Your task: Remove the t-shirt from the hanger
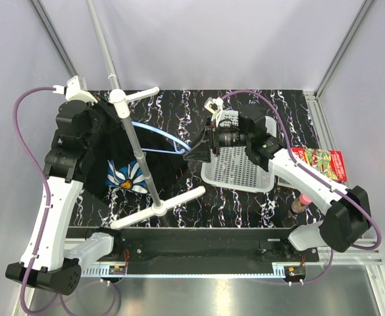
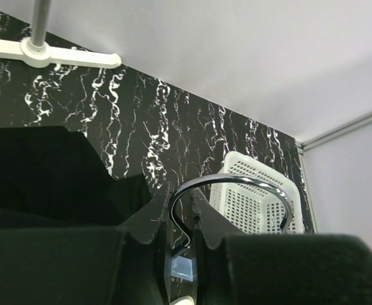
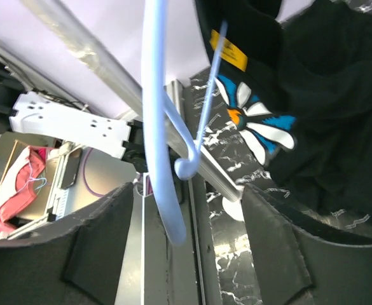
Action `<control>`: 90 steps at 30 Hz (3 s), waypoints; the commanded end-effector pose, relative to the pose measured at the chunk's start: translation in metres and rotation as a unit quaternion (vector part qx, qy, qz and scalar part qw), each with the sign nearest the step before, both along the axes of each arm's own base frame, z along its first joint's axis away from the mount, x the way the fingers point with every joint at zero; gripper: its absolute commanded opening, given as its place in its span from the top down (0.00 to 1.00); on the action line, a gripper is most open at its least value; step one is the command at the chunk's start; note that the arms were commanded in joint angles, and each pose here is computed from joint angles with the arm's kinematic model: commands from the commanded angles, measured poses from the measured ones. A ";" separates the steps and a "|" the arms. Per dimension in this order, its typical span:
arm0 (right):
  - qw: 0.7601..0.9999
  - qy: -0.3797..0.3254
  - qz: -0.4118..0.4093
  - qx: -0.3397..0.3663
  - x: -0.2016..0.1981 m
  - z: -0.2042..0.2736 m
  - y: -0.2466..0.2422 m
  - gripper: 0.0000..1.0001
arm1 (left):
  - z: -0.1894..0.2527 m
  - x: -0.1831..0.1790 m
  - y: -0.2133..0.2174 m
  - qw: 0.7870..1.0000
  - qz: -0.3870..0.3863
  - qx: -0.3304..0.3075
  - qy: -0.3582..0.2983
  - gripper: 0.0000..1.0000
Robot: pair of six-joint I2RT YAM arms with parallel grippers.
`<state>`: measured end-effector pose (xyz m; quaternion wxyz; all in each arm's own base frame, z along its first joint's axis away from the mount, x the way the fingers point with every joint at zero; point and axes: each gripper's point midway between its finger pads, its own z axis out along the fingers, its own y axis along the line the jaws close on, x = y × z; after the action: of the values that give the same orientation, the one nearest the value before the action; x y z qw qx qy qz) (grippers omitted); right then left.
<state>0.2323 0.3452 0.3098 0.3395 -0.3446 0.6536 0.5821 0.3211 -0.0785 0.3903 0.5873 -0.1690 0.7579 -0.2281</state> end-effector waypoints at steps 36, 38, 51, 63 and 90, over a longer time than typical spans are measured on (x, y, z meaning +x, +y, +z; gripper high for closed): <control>0.973 0.043 -0.194 -0.119 0.013 -0.012 -0.021 1.00 | -0.037 -0.073 -0.012 0.996 -0.066 -0.043 -0.042 0.31; 0.969 0.035 -0.210 -0.128 0.014 -0.006 -0.029 1.00 | -0.057 -0.070 -0.017 0.996 -0.070 -0.057 -0.014 0.31; 0.969 0.024 -0.212 -0.125 -0.008 0.036 -0.050 1.00 | -0.127 -0.037 -0.050 0.989 -0.112 -0.060 0.079 0.19; 0.949 -0.022 -0.282 -0.139 -0.018 0.073 -0.097 1.00 | -0.106 -0.053 -0.003 0.997 0.012 -0.075 0.014 0.16; 0.993 -0.050 -0.092 -0.063 -0.029 0.123 -0.028 1.00 | -0.077 -0.089 0.043 0.998 0.030 -0.002 0.060 0.06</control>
<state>0.2062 0.2880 0.3931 0.3917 -0.2774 0.7700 0.4205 0.2399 -0.0498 0.3129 0.5580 -0.2191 0.7611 -0.2478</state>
